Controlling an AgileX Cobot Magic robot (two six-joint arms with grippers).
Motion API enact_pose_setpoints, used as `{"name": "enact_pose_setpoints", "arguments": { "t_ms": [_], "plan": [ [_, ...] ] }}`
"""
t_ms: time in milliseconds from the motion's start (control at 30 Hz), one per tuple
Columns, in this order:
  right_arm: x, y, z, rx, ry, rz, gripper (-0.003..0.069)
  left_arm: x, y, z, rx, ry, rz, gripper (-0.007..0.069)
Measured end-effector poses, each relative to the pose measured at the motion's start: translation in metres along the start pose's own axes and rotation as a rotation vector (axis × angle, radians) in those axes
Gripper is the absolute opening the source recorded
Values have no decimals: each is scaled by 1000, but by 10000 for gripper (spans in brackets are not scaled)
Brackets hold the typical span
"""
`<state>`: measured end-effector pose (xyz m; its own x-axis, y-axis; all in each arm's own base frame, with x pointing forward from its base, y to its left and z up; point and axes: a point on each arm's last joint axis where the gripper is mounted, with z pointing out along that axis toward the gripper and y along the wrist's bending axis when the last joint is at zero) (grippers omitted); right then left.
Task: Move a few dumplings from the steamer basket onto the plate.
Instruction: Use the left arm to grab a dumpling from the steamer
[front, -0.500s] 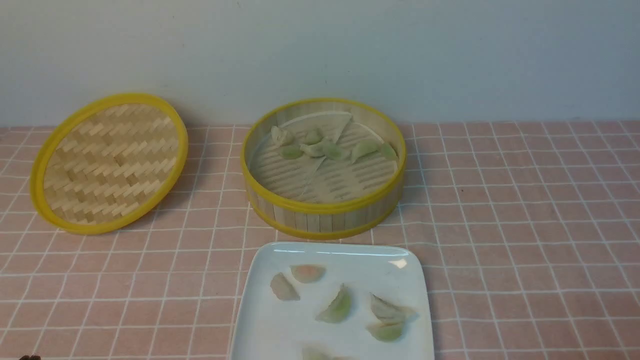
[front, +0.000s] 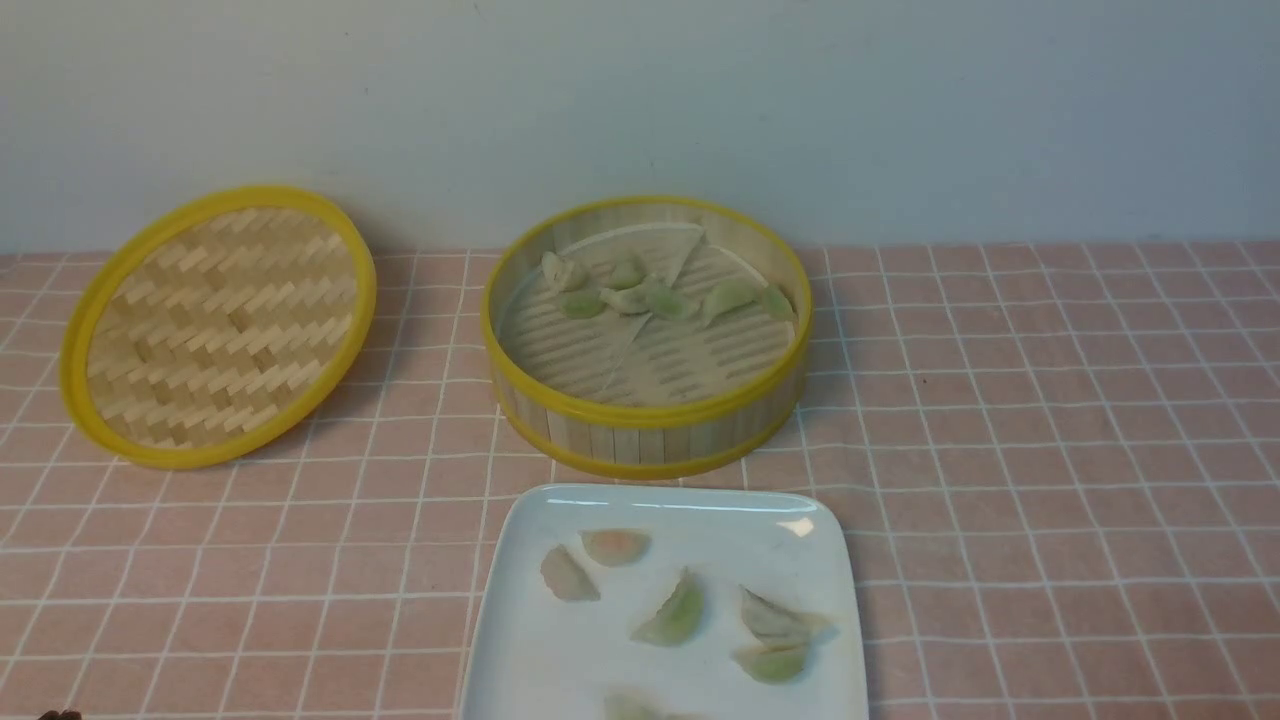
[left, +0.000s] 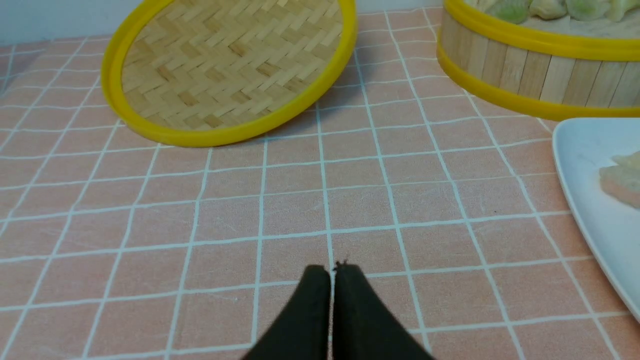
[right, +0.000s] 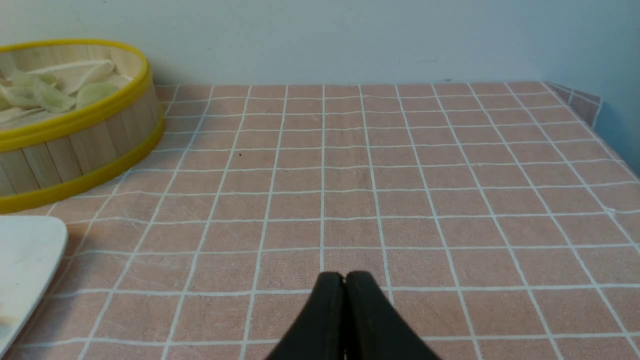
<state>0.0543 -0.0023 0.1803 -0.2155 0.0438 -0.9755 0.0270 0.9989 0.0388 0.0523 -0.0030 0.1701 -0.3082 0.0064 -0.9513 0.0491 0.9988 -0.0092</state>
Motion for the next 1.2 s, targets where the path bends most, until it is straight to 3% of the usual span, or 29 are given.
{"name": "enact_pose_setpoints", "arguments": {
  "t_ms": [267, 500, 633, 733, 867, 967, 1000, 1067, 1200],
  "plan": [
    [0, 0, 0, 0, 0, 0, -15, -1, 0, 0, 2, -6, 3, -6],
    [0, 0, 0, 0, 0, 0, -15, -28, -1, -4, 76, -314, -384, -6],
    [0, 0, 0, 0, 0, 0, -15, -56, 12, -20, 67, -658, -635, -6],
    [0, 0, 0, 0, 0, 0, -15, -81, 12, -31, 84, -716, -627, -6],
    [0, 0, 0, 0, -1, 0, -15, -158, -3, -34, 135, -452, -475, -6],
    [0, 0, 0, 0, -1, 0, -15, -200, -13, -6, 143, -83, -385, -6],
    [0, 0, 0, 0, -1, 0, -15, -203, -13, -8, 148, -76, -377, -6],
    [0, 0, 0, 0, -1, 0, -15, -227, -19, 31, 167, 228, -270, -6],
    [0, 0, 0, 0, -1, 0, -15, -248, -24, 93, 241, 504, -113, -6]
  ]
}}
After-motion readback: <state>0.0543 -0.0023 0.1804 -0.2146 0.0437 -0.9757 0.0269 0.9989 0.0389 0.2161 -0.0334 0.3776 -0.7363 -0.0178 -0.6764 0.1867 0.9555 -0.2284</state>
